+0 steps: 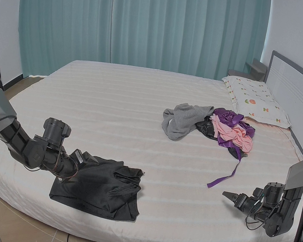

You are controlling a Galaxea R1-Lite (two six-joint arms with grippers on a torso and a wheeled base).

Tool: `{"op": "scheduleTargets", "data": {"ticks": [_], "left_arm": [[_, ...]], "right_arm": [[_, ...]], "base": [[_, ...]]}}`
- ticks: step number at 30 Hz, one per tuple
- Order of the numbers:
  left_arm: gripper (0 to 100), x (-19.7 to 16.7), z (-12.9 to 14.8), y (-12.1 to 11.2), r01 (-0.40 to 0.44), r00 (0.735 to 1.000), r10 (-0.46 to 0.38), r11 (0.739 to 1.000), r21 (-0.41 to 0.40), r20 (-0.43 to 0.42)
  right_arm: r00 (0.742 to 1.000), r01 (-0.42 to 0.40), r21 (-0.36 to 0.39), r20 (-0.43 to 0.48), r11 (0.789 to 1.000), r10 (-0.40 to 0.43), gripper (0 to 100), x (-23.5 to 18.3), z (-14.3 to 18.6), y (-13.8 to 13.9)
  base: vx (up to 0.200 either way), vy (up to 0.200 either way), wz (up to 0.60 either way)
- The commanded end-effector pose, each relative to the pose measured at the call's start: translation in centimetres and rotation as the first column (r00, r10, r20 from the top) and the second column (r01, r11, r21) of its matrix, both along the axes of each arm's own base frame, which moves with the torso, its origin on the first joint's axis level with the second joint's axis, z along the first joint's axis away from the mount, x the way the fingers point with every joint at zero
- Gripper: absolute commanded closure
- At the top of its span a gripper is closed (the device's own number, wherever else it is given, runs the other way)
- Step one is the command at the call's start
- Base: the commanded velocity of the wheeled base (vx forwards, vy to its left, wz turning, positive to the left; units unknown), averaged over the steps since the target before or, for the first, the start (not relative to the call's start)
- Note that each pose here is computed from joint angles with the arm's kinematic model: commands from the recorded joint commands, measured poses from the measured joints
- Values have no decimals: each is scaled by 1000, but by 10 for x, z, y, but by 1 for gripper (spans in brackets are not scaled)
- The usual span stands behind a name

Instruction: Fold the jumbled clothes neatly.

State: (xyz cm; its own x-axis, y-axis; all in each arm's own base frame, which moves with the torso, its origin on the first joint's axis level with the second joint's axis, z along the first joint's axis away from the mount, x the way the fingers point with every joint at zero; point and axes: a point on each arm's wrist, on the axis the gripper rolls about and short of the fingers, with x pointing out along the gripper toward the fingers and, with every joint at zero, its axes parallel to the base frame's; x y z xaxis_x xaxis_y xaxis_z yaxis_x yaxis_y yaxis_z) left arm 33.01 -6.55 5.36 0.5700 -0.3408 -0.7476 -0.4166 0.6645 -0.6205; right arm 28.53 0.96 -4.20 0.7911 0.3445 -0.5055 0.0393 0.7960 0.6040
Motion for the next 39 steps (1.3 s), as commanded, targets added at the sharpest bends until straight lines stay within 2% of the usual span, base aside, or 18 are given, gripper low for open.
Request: {"op": "scheduleTargets", "data": {"ticks": [1, 8, 17, 21, 27, 33, 36, 39], "left_arm": [[0, -8, -2, 20, -47, 999, 46, 998, -39, -29], [0, 3, -15, 42, -72, 997, 70, 992, -100, -22], [0, 6, -19, 44, -67, 998, 68, 992, -112, 7], [0, 4, -20, 43, -63, 998, 64, 992, -110, 3], [0, 5, -20, 42, -61, 998, 62, 992, -110, 3], [0, 4, -21, 42, -59, 998, 60, 992, -109, 2], [0, 4, -21, 42, -60, 998, 61, 992, -110, 2], [0, 4, -21, 42, -59, 998, 59, 992, -107, 2]], "right_arm": [[1000, -3, 0, -3, 1000, 3, 0, -1, -1, 1], [1000, -16, -4, -5, 1000, 16, 0, -3, 1, 6], [1000, -12, -40, 3, 999, 12, 0, -4, 4, 18], [1000, -16, -64, 21, 998, 17, 0, -8, 11, 30], [995, -83, -96, 44, 992, 87, 0, -24, 26, 61], [994, -83, -158, 55, 984, 93, 0, -27, 24, 84], [990, -112, -182, 68, 977, 126, 0, -24, 25, 97], [991, -86, -223, 77, 971, 105, 0, -20, 28, 110]], "base": [[0, 200, 0], [0, 200, 0], [0, 200, 0], [0, 200, 0], [0, 200, 0], [0, 200, 0], [0, 200, 0], [0, 133, 0]]}}
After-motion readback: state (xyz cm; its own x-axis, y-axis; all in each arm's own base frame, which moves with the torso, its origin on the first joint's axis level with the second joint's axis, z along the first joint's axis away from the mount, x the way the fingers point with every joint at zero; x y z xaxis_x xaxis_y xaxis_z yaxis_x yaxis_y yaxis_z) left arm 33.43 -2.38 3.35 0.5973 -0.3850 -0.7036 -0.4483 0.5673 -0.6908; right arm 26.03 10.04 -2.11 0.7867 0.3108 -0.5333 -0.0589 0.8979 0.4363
